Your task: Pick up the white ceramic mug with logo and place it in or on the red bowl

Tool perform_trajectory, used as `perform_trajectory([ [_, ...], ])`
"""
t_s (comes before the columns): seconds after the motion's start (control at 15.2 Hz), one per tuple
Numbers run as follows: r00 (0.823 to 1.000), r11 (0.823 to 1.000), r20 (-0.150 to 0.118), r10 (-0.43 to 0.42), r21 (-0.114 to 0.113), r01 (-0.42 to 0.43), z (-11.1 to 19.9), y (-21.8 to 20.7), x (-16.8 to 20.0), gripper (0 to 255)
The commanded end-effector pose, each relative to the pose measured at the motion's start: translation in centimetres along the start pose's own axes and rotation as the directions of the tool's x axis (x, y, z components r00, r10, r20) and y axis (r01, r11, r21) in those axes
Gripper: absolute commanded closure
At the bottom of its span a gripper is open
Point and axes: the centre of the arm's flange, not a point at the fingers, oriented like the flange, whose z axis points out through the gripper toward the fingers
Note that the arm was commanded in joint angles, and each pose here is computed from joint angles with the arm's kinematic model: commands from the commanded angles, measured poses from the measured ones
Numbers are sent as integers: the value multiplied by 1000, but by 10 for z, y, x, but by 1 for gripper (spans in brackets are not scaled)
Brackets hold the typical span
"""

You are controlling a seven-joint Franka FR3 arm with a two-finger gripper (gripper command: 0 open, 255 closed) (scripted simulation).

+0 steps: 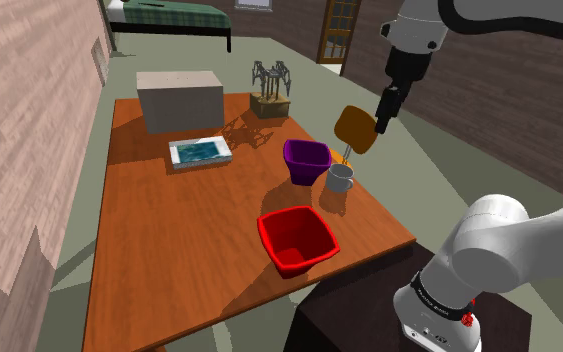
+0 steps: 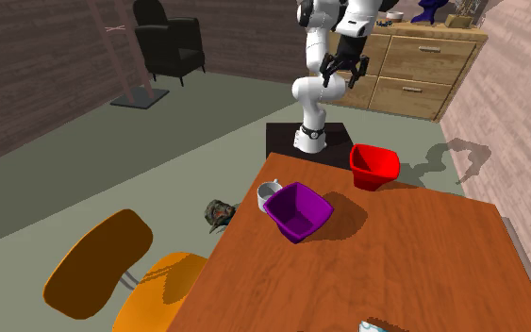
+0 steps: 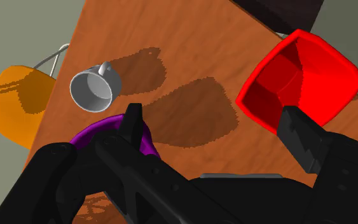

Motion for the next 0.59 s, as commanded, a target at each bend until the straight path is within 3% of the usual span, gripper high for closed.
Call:
perform_trajectory([
  [0.0,1000,1000,0,0,0,0,0,0,0,0],
  [0.53,999,999,-26,-26,38,27,79,72,21,0],
])
